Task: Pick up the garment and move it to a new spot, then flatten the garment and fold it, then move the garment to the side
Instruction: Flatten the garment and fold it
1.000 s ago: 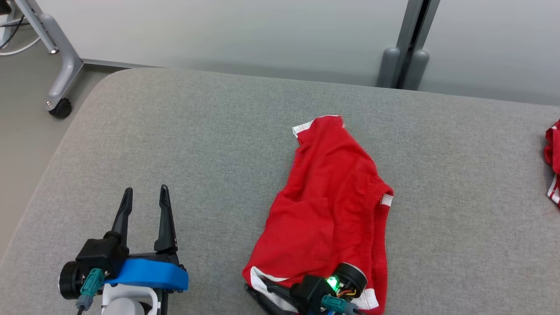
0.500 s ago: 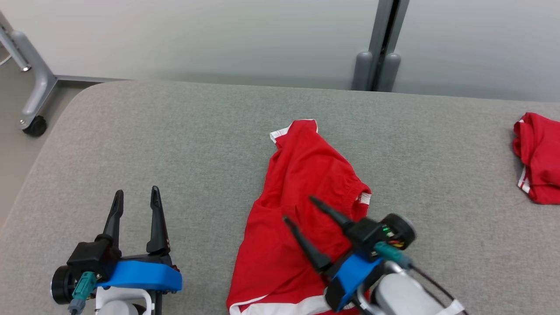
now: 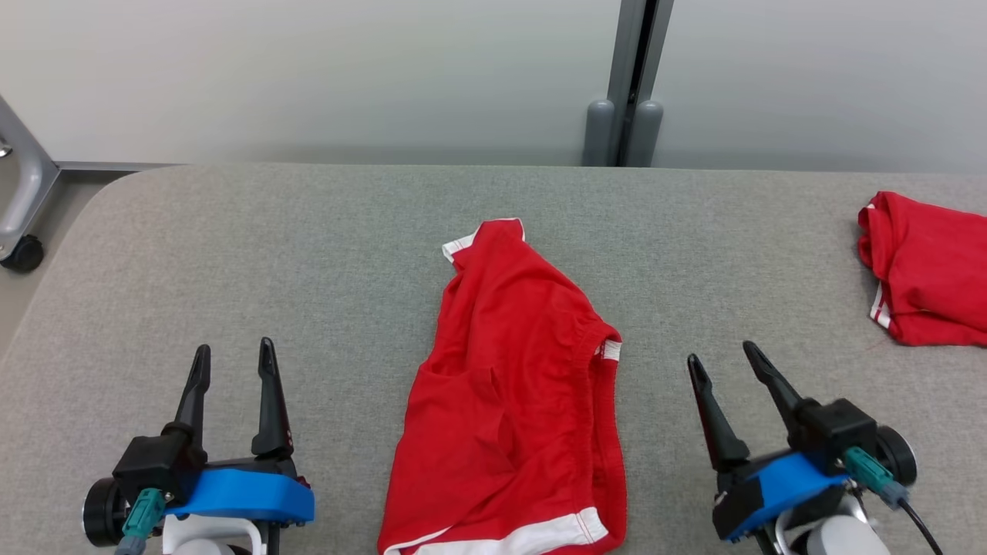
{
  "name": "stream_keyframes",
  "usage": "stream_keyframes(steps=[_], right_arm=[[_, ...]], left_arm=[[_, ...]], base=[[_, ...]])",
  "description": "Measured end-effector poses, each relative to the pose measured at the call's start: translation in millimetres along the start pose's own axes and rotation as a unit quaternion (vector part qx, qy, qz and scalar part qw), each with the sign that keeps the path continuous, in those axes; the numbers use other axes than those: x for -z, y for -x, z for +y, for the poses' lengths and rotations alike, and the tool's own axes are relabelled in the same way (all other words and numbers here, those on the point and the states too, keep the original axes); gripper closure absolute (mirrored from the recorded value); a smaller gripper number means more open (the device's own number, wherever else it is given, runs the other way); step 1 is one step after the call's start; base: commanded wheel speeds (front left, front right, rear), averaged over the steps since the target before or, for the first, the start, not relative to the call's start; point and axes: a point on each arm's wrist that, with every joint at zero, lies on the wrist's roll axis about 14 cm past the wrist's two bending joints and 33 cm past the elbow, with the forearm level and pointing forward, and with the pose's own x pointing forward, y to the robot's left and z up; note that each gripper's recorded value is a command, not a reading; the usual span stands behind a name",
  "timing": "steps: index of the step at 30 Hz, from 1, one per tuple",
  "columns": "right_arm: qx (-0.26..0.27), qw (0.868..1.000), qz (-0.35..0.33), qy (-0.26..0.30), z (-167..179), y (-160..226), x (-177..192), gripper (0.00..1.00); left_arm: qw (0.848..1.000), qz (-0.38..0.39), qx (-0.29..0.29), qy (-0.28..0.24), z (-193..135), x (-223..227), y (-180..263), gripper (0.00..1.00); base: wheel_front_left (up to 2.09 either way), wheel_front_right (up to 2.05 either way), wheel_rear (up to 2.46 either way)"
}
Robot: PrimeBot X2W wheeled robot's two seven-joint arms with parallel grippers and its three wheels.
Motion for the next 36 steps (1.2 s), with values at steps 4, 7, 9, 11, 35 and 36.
stream_keyframes(steps=[4,7,9,11,35,36], right_arm=[[0.016,1.000,0.014,-0.005,-5,13,8,0.00],[0.016,1.000,0.015,-0.004,-4,15,6,0.00],[0.015,1.000,0.013,-0.003,-3,13,3,0.00],[0.008,1.000,0.014,-0.002,2,11,2,0.00],[-0.094,0.976,0.187,0.050,48,-58,101,0.00],[-0.095,0.976,0.188,0.051,48,-58,101,0.04]], left_arm=[[1.000,0.002,0.006,0.000,-4,2,-2,0.00],[1.000,0.004,0.008,0.000,-6,3,-3,0.00],[1.000,0.005,0.009,0.000,-6,4,-3,0.00],[1.000,0.005,0.011,0.000,-7,4,-4,0.00],[0.999,0.018,-0.039,0.006,21,9,7,0.00],[0.999,0.016,-0.038,0.006,20,8,6,0.00]], base=[[0.00,0.00,0.00],[0.00,0.00,0.00],[0.00,0.00,0.00],[0.00,0.00,0.00],[0.00,0.00,0.00],[0.00,0.00,0.00]])
